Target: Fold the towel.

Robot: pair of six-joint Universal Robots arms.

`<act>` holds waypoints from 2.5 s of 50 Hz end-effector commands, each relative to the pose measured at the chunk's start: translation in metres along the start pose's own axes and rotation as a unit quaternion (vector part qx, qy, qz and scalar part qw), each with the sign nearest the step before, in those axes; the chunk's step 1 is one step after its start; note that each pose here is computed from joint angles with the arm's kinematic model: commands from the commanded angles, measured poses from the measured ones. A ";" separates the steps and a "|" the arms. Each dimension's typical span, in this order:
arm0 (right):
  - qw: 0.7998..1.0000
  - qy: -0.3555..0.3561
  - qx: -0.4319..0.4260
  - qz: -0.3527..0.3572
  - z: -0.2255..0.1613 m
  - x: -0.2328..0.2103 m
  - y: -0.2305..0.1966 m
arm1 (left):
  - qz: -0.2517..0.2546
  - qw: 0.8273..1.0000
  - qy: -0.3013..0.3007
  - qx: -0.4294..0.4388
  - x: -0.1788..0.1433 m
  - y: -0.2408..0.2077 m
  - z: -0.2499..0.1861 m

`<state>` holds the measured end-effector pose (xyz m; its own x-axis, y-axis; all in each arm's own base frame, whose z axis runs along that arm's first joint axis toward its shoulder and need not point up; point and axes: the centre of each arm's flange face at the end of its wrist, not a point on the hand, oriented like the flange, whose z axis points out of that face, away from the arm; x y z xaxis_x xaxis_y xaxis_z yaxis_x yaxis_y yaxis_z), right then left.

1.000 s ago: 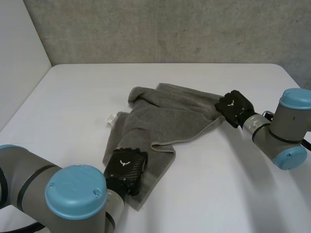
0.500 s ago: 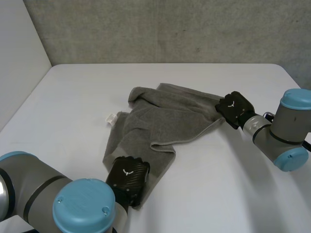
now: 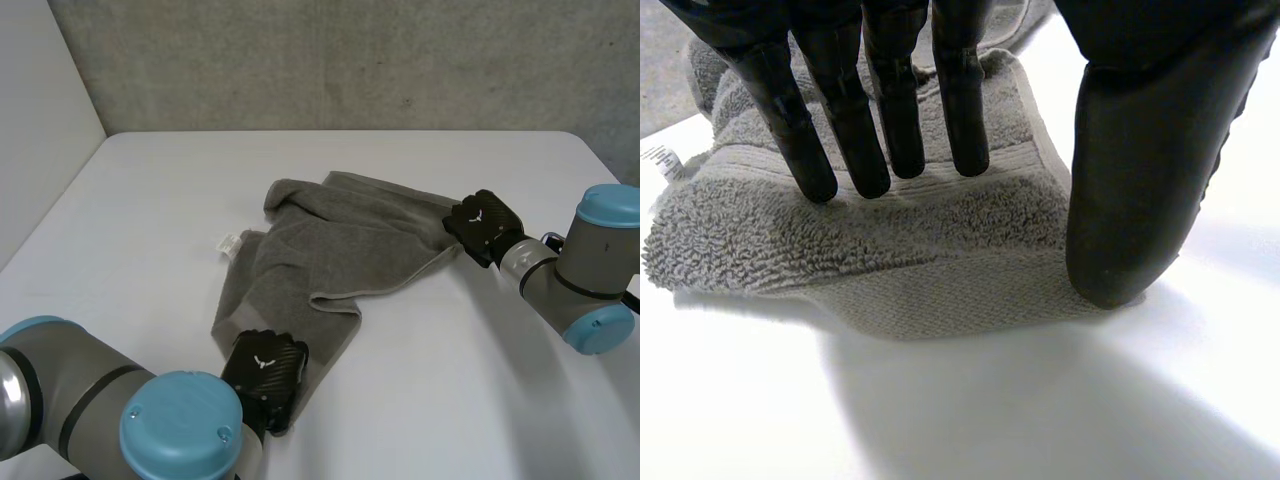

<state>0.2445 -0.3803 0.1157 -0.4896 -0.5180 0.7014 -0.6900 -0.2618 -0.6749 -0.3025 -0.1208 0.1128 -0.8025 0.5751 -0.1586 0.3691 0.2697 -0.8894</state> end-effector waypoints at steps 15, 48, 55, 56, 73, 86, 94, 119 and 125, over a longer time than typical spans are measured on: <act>1.000 0.006 -0.008 0.000 0.000 0.001 0.001 | 0.001 1.000 0.001 0.001 0.001 0.000 0.002; 1.000 0.019 -0.009 -0.002 -0.004 0.012 -0.003 | 0.003 1.000 0.007 -0.004 -0.001 -0.008 -0.013; 1.000 0.019 -0.008 -0.002 -0.004 0.012 -0.003 | 0.007 1.000 0.008 -0.017 -0.002 -0.002 -0.016; 1.000 0.019 -0.008 -0.002 -0.004 0.012 -0.003 | 0.007 1.000 0.008 -0.017 -0.002 -0.002 -0.016; 1.000 0.018 -0.010 -0.002 -0.004 0.011 -0.002 | 0.006 1.000 0.004 -0.019 -0.002 0.000 -0.009; 1.000 0.019 -0.010 -0.003 -0.004 0.011 -0.002 | 0.003 1.000 0.004 -0.009 0.000 0.000 -0.004; 1.000 0.019 -0.013 -0.002 -0.005 0.011 -0.002 | 0.003 1.000 0.004 -0.010 0.000 0.001 -0.003; 0.998 0.051 -0.021 0.025 -0.018 0.036 -0.022 | -0.049 0.994 -0.040 0.089 -0.042 -0.070 0.018; 0.997 0.057 -0.012 0.049 -0.020 0.042 -0.027 | -0.036 0.997 -0.007 0.072 -0.036 -0.062 0.014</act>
<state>0.2326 -0.3786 0.1592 -0.5766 -0.4436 0.6861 -0.6817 -0.2017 -0.7033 -0.3036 -0.1725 0.1709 -0.8586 0.5030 -0.0994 0.2182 0.1830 -0.9586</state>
